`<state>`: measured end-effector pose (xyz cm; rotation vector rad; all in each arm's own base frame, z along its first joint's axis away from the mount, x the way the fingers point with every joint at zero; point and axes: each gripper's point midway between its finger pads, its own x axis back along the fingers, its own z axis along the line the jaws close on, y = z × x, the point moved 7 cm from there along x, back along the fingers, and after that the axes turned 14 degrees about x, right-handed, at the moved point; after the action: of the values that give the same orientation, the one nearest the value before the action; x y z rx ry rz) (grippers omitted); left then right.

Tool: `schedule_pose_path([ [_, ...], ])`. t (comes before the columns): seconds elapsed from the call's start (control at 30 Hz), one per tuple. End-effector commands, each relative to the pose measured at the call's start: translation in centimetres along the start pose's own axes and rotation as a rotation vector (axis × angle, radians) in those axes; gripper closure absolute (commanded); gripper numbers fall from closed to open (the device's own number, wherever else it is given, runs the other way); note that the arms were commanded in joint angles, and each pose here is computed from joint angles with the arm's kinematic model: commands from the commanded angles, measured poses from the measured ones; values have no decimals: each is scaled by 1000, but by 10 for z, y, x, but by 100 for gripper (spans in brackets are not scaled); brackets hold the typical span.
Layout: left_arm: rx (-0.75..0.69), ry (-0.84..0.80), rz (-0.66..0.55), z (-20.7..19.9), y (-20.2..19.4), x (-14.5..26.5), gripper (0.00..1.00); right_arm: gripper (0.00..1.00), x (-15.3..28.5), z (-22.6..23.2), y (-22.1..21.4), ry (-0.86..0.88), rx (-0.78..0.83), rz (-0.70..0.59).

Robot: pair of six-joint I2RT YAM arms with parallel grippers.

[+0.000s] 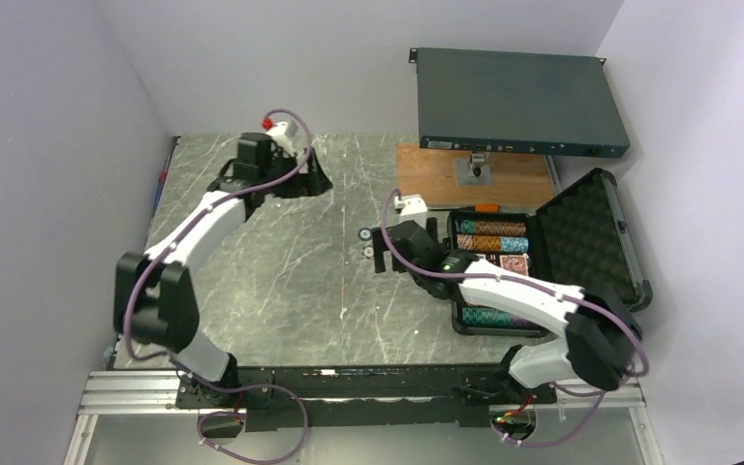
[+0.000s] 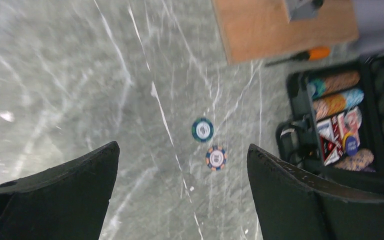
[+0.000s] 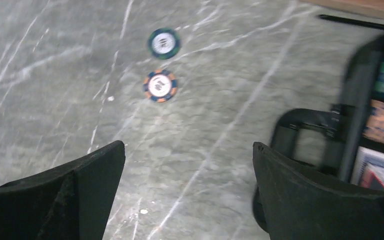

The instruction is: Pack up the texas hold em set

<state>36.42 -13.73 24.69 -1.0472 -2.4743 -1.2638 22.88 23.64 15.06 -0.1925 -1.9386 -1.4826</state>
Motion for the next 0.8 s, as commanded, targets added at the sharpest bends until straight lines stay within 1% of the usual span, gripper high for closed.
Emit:
schedule_pose_path([
  [0.0, 4, 74, 262, -9, -46, -26, 1, 0, 28, -43, -9, -263, -71, -27],
  [0.1, -38, 126, 314, -19, -71, -42, 4, 0, 48, -61, -15, -335, -127, -58],
  [0.27, -92, 230, 337, -28, -113, -64, 7, 0, 74, -81, -21, -378, -224, -136],
  [0.37, -70, 299, 358, -31, -136, -80, 11, 0, 82, -86, -21, -364, -223, -171],
  [0.4, -72, 336, 352, -32, -141, -85, 11, 0, 82, -86, -23, -353, -214, -173],
  [0.47, -101, 390, 329, -39, -149, -96, 16, 0, 82, -85, -26, -338, -206, -178],
  [0.53, -75, 430, 313, -43, -155, -107, 20, 0, 80, -84, -28, -331, -203, -177],
  [0.63, -8, 454, 321, -46, -161, -118, 28, 0, 79, -84, -29, -329, -188, -165],
  [0.67, 8, 485, 321, -45, -163, -120, 30, 0, 80, -84, -30, -329, -182, -161],
  [0.77, 16, 551, 322, -42, -173, -122, 29, 0, 80, -86, -33, -331, -169, -164],
])
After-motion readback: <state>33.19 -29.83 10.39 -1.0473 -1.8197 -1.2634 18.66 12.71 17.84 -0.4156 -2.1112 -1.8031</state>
